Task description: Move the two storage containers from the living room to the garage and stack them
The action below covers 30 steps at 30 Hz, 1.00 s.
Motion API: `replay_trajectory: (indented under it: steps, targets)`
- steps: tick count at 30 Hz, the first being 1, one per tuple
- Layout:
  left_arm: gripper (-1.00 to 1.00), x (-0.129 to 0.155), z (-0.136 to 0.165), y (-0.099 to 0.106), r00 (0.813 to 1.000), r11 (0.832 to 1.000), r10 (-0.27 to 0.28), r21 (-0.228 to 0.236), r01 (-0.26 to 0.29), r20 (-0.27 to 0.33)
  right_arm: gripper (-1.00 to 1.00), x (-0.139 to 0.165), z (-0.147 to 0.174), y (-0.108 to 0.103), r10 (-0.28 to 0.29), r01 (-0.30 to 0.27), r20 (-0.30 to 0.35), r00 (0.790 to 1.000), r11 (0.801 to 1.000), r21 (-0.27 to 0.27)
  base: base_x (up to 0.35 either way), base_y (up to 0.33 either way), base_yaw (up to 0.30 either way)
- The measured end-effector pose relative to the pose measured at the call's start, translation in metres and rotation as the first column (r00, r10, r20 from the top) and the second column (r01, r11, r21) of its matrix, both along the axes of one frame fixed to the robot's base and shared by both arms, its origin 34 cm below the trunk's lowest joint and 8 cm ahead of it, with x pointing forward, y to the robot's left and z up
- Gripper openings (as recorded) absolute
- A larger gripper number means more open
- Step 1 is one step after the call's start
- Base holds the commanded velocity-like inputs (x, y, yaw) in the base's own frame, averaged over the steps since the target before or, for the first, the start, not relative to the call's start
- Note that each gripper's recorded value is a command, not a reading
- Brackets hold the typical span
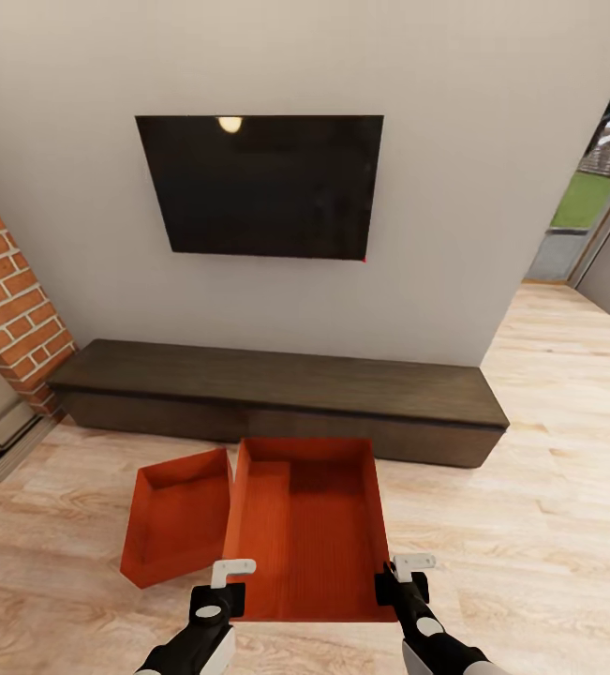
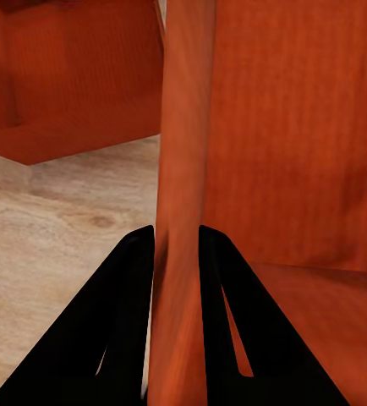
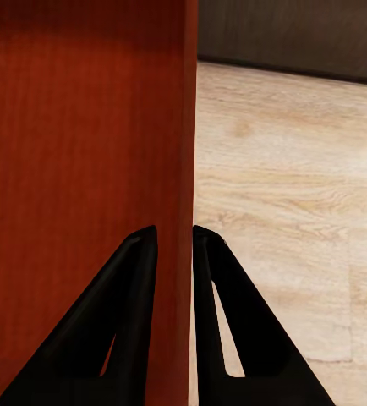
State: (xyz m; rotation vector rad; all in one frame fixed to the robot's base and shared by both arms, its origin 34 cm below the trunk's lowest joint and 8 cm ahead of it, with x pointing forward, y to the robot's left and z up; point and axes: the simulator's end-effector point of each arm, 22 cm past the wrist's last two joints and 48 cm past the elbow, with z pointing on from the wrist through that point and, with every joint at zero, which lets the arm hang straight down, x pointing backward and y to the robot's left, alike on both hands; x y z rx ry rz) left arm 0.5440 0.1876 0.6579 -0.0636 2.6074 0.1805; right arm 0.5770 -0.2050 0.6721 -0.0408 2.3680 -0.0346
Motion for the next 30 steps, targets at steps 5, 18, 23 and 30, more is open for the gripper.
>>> replay_trajectory:
  steps: [5,18,23,30]
  targets:
    - [-1.0,0.003,0.003,0.0,1.0,1.0,0.0,0.0,0.0,0.008,-1.0,0.002,0.004,0.0,0.0,0.0,0.008,1.0,1.0,0.0,0.0,0.0,0.0]
    - [-1.0,0.009,0.012,0.0,1.0,1.0,0.0,-0.001,0.0,0.028,-1.0,0.008,0.013,0.0,0.0,0.0,0.027,1.0,1.0,0.0,0.0,0.0,0.0]
    - [-1.0,0.011,0.015,0.0,0.999,1.0,0.0,-0.001,0.0,0.035,-1.0,0.011,0.017,0.0,0.001,-0.001,0.035,0.999,1.0,0.0,0.0,0.0,0.0]
    - [-1.0,0.014,0.02,0.0,0.999,1.0,0.0,-0.001,0.0,0.046,-1.0,0.014,0.022,0.0,0.001,-0.001,0.046,0.999,1.0,0.0,0.0,0.0,0.0]
